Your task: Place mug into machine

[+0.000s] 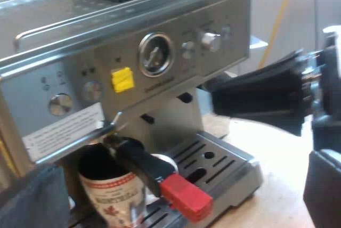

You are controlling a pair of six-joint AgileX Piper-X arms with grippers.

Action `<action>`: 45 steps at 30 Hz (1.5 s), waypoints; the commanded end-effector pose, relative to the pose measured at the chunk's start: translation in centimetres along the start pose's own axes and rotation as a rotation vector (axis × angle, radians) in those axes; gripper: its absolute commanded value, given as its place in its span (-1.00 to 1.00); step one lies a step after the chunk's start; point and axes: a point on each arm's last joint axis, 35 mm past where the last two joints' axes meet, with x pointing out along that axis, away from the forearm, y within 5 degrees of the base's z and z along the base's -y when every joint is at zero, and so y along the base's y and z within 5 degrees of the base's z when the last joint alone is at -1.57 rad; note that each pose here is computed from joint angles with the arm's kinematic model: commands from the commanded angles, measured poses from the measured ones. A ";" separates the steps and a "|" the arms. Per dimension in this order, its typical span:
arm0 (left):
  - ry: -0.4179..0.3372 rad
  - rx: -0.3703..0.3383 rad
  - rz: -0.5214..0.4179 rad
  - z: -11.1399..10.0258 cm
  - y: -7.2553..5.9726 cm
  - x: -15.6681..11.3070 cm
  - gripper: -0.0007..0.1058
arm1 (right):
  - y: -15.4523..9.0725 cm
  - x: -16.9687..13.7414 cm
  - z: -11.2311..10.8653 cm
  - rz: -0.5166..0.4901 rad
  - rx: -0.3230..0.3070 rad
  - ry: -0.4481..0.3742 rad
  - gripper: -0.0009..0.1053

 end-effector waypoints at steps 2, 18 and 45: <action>-0.025 -0.011 -0.019 0.5 -0.1 -0.2 0.72 | 0.8 1.4 0.6 -0.011 -0.001 -0.011 -0.98; -0.025 -0.011 -0.019 0.5 -0.1 -0.2 0.72 | 2.9 6.9 1.9 -0.177 -0.059 0.004 -0.98; -0.025 -0.011 -0.019 0.5 -0.1 -0.2 0.72 | 0.8 9.7 1.8 -0.388 -0.073 0.042 -0.98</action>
